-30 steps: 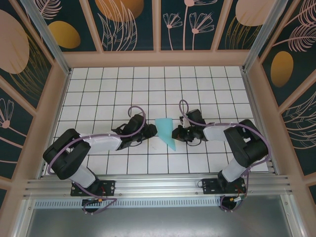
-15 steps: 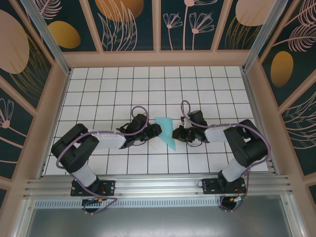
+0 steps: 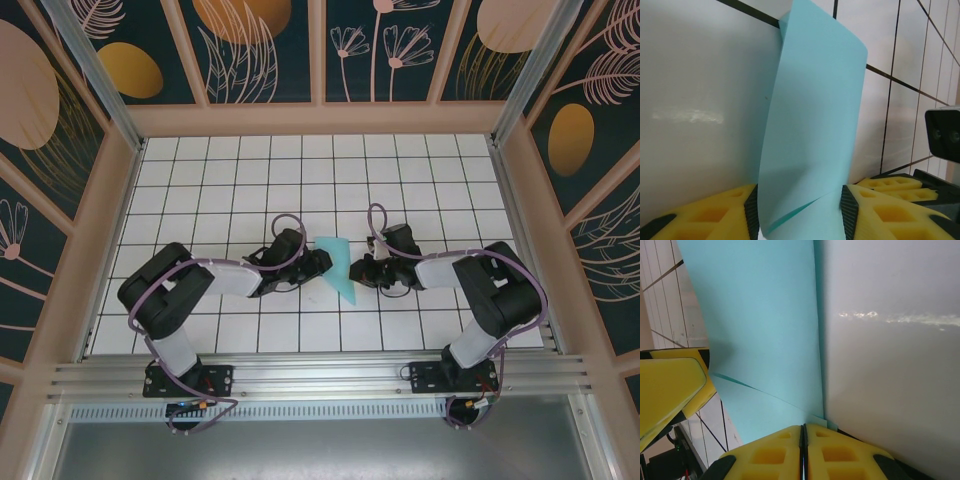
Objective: Fold a paper plane with a square sheet of paper (pick it up from the middle)
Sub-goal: Fold the wing for the fifth time at the center of the table.
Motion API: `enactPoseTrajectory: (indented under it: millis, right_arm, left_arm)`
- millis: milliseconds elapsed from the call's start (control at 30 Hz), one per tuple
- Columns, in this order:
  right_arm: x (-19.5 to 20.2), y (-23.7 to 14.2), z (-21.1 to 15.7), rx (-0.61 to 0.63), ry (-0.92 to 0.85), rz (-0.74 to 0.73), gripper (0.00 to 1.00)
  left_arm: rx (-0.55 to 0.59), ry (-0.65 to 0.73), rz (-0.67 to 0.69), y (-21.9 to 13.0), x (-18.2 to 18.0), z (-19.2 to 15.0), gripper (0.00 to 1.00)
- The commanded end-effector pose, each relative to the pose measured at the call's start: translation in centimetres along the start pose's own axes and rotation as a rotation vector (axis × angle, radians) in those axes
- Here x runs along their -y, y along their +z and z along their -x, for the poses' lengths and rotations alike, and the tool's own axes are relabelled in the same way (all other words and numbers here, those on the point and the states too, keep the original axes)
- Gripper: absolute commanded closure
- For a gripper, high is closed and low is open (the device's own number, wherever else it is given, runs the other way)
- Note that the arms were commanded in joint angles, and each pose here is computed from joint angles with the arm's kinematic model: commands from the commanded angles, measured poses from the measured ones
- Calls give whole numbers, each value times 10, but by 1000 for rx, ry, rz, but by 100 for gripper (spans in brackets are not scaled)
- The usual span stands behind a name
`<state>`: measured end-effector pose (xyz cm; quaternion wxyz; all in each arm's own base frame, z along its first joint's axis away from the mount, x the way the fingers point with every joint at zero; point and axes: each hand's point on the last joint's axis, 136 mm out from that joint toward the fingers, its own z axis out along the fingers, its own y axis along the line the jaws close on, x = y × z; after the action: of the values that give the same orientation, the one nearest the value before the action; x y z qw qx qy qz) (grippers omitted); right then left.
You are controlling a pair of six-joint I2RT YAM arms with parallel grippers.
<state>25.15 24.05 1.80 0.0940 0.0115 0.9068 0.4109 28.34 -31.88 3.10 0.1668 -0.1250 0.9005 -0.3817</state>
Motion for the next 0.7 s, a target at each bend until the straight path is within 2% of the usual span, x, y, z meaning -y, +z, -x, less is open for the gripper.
enactPoseTrajectory:
  millis: [0, 267, 367, 567, 667]
  right_arm:
    - [27, 6, -13, -21, 45, -76, 86]
    - [28, 7, -12, -15, 43, -66, 85]
    - [23, 6, -10, -6, 36, -49, 83]
    - [10, -3, 1, 45, -13, -39, 79]
    - [3, -18, 9, 125, -64, -51, 71]
  left_arm:
    - [-14, -8, -76, 5, 19, 2, 54]
    - [-25, 9, -161, 5, 38, 3, 62]
    - [-38, 12, -157, 10, 39, 3, 70]
    - [-16, -9, -111, 12, 31, 7, 96]
    - [1, -20, -105, 10, 32, 11, 100]
